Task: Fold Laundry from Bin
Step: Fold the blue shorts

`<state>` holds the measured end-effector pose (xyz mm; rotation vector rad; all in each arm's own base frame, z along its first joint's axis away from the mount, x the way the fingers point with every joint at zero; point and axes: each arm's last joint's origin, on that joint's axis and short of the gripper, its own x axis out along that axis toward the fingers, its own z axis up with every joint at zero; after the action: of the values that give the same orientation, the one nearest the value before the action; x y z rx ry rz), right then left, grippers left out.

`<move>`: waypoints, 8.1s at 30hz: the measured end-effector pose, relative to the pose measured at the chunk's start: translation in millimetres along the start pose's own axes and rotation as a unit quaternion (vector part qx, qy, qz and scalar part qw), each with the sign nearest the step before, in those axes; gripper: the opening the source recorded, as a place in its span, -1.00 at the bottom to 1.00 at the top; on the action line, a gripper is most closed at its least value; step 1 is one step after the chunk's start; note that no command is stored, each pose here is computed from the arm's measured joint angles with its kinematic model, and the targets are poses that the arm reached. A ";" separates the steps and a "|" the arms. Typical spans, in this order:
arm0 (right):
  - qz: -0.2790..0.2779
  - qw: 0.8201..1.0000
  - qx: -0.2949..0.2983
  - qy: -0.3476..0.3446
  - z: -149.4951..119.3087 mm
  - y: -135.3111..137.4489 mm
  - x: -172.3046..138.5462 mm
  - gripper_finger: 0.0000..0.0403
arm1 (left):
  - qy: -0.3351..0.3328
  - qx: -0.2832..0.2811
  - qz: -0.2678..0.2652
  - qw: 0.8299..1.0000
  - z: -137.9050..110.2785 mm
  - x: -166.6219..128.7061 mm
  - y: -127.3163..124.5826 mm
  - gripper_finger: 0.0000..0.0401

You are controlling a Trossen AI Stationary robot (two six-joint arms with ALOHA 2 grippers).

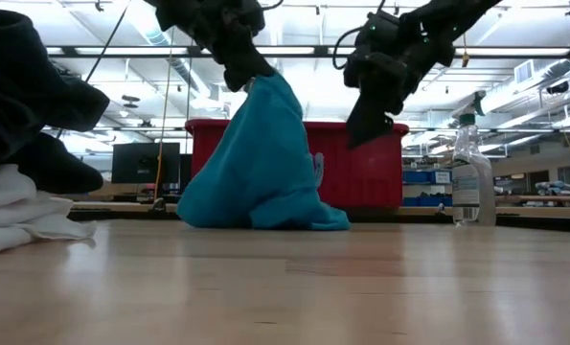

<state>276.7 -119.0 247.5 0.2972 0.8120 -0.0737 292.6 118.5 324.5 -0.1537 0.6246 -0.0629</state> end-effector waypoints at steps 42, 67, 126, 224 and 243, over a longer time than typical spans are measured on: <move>0.113 0.988 -0.090 -0.053 0.9 -17.7 133.4 0.25 | 0.207 0.401 0.041 0.891 -48.0 50.6 -100.7 -0.97; 0.301 0.953 -0.016 0.024 -2.9 -48.9 150.6 0.24 | 0.217 0.332 0.096 0.913 -47.7 49.2 -93.4 -0.95; -0.227 0.961 -0.152 -0.037 94.9 -11.3 -89.3 -0.89 | -0.035 0.278 0.320 0.905 34.4 -21.8 1.6 -0.94; 0.059 0.993 -0.062 0.082 -50.8 99.6 104.2 -0.26 | 0.307 0.132 0.063 0.940 -133.2 96.3 9.5 -0.28; -0.266 0.955 -0.039 0.128 -47.6 -10.2 94.6 -0.35 | 0.264 0.076 -0.002 0.962 -125.1 112.5 -45.9 -0.28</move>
<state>306.5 -110.5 145.8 0.0048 1.1345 -0.5171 309.7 45.9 166.8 0.0149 1.1488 -0.1577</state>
